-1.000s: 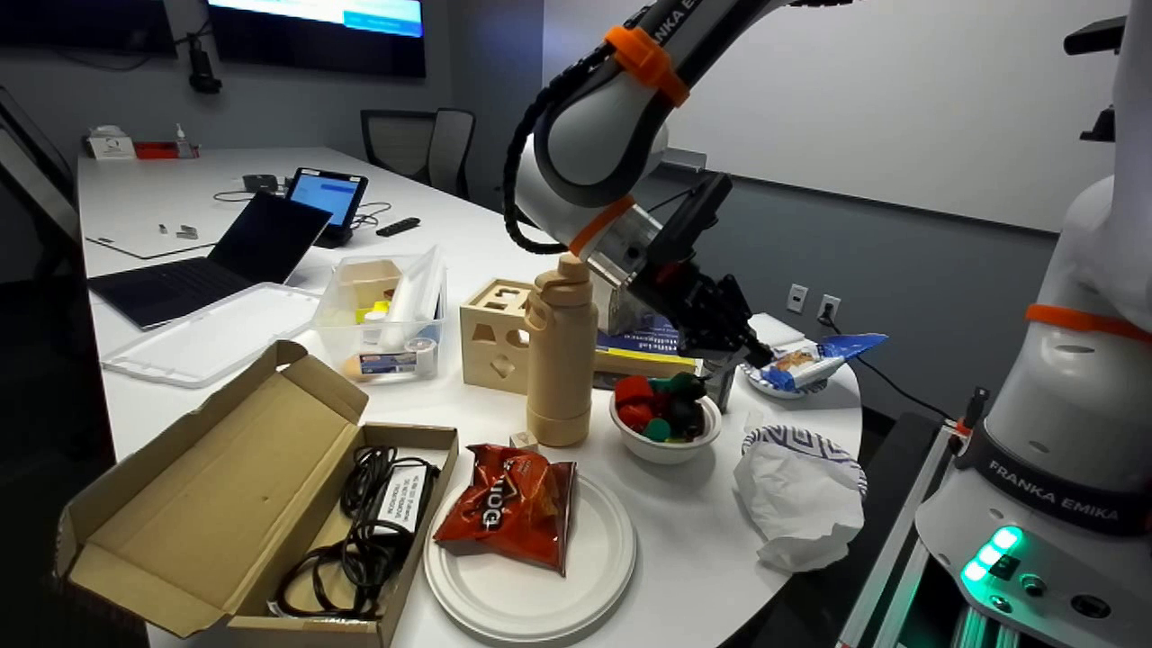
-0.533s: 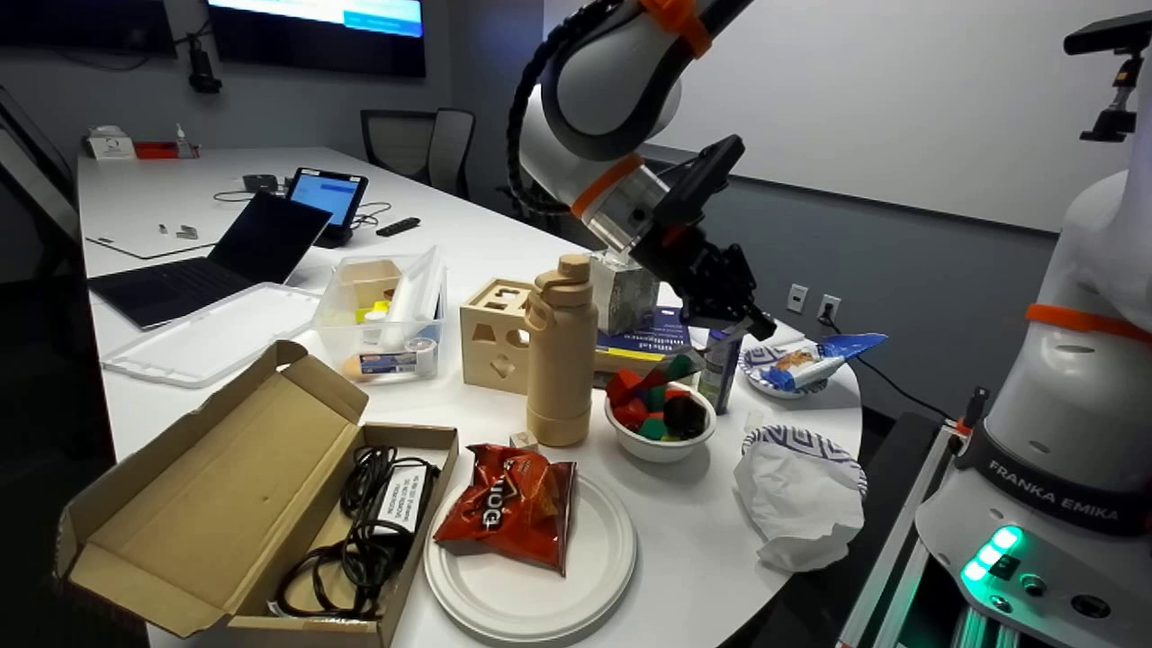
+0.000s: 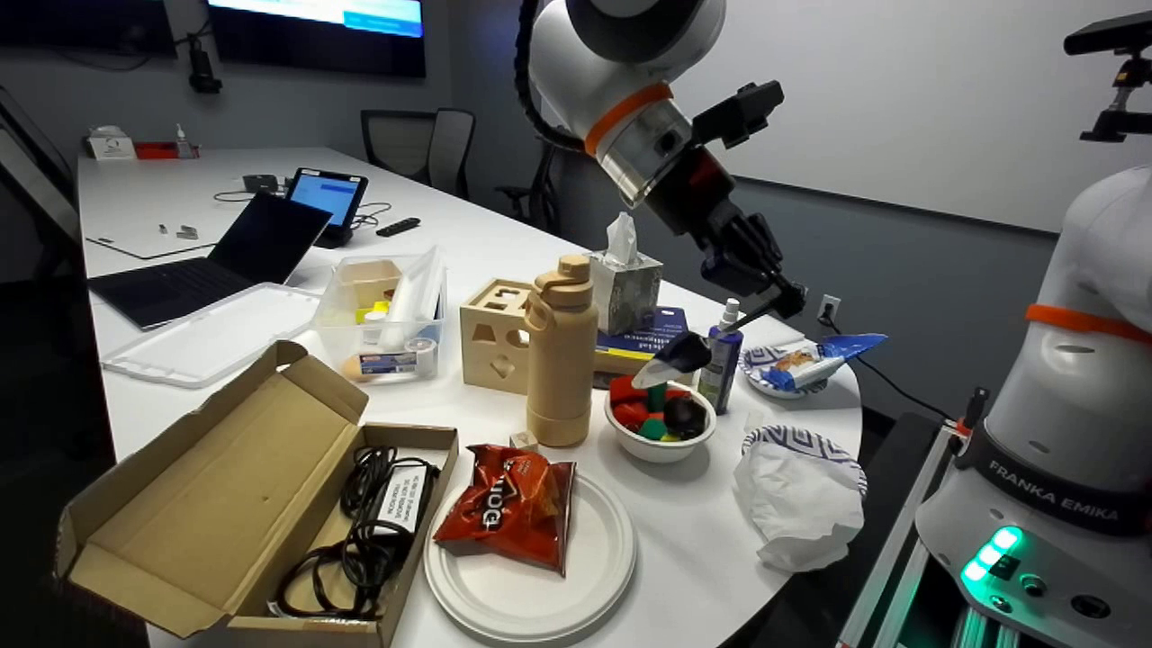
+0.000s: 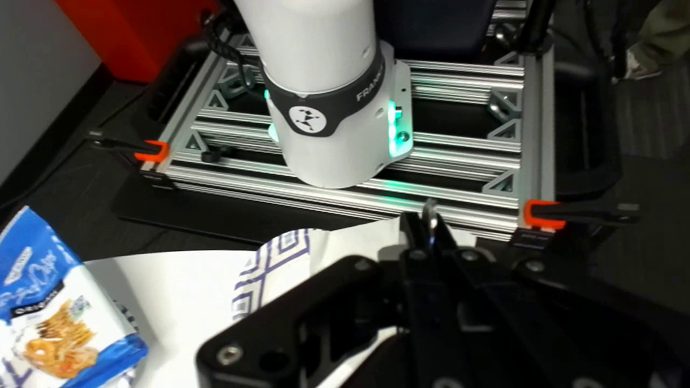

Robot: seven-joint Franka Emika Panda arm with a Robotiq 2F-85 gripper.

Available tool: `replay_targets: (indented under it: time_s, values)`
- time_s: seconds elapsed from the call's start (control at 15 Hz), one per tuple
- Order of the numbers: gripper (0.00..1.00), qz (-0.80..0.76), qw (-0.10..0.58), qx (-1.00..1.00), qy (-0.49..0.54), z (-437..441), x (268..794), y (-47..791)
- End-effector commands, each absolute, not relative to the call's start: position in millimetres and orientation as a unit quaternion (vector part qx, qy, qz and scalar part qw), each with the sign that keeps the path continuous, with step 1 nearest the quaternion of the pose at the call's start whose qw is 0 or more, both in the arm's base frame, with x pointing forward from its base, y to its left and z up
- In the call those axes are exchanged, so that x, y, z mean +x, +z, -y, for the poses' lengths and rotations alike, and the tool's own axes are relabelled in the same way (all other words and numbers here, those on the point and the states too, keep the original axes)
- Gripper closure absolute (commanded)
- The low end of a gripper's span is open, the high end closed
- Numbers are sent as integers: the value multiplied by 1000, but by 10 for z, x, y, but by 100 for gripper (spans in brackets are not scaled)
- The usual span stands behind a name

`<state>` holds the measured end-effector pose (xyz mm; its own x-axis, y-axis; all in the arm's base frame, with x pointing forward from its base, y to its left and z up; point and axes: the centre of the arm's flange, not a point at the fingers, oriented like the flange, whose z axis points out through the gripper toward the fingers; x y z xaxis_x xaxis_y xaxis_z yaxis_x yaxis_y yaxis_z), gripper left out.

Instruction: Stir the white bowl with the kitchen utensil

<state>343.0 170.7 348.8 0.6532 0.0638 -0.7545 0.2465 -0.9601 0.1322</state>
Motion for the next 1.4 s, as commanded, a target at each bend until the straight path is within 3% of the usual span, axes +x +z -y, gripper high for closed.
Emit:
replay_targets:
  time_s: [0.0,0.27,0.73,1.33]
  values:
    - [99,-140,30,894,-426,-1781,3230,3207]
    - [99,-168,-60,892,-416,-1974,3205,2631]
    - [99,-184,-181,914,-312,-2146,3275,2059]
    - [99,-216,-212,905,-299,-2051,3146,2056]
